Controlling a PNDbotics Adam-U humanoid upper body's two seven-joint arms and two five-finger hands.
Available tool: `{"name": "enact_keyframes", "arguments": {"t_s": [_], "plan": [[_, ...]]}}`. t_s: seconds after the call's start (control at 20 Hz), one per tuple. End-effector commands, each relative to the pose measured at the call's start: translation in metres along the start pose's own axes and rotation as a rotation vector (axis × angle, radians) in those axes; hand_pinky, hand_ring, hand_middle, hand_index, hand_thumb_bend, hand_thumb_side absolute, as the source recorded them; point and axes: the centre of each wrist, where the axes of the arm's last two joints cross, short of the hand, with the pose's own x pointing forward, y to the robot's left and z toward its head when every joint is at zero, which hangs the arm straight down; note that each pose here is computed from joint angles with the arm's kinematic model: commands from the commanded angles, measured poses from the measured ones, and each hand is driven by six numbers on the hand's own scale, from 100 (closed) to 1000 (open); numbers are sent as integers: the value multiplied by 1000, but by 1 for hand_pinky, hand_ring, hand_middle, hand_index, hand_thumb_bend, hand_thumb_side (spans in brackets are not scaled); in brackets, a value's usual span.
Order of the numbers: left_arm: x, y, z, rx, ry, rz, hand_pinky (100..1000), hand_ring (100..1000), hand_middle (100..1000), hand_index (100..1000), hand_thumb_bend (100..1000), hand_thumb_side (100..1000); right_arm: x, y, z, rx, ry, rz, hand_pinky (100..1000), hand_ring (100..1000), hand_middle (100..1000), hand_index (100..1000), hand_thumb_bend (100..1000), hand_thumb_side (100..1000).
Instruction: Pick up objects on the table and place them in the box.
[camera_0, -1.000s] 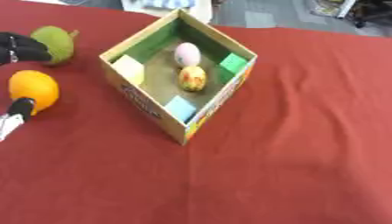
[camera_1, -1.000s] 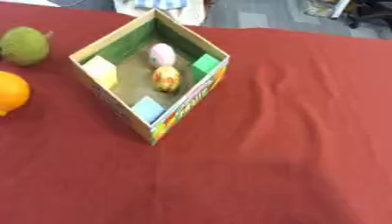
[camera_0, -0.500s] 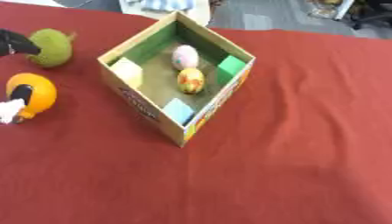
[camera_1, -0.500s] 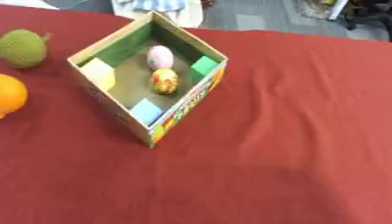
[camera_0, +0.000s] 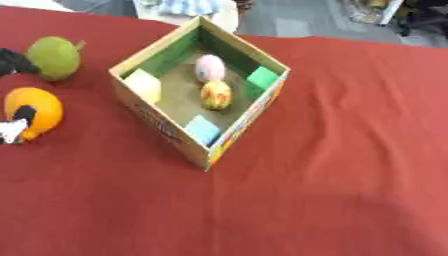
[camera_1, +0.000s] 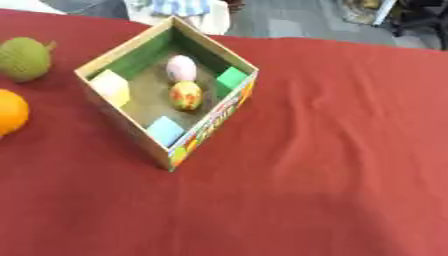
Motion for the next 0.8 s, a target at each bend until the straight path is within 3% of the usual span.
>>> {"name": "enact_keyframes", "arguments": {"t_s": [0.05, 0.3, 0.55, 0.8], "plan": [[-11, 7, 0, 8, 48, -23, 934, 934, 866, 945, 173, 409, 5, -2, -7, 336, -238, 223, 1000, 100, 693, 777, 100, 528], [-22, -2, -4, -12, 99, -17, 933, 934, 870, 957, 193, 362, 4, -1, -7, 331, -236, 221, 1000, 100, 694, 776, 100, 529], [-28, -9, -8, -21, 136, -25, 925, 929, 863, 959, 248, 250, 3, 1, -7, 339, -235, 213, 1000, 100, 696, 775, 100, 529], [-31, -15, -10, -33, 155, -36, 916, 923, 856, 955, 245, 266, 2, 3, -6, 342, -230, 206, 1000, 100, 686, 774, 100, 529]]}}
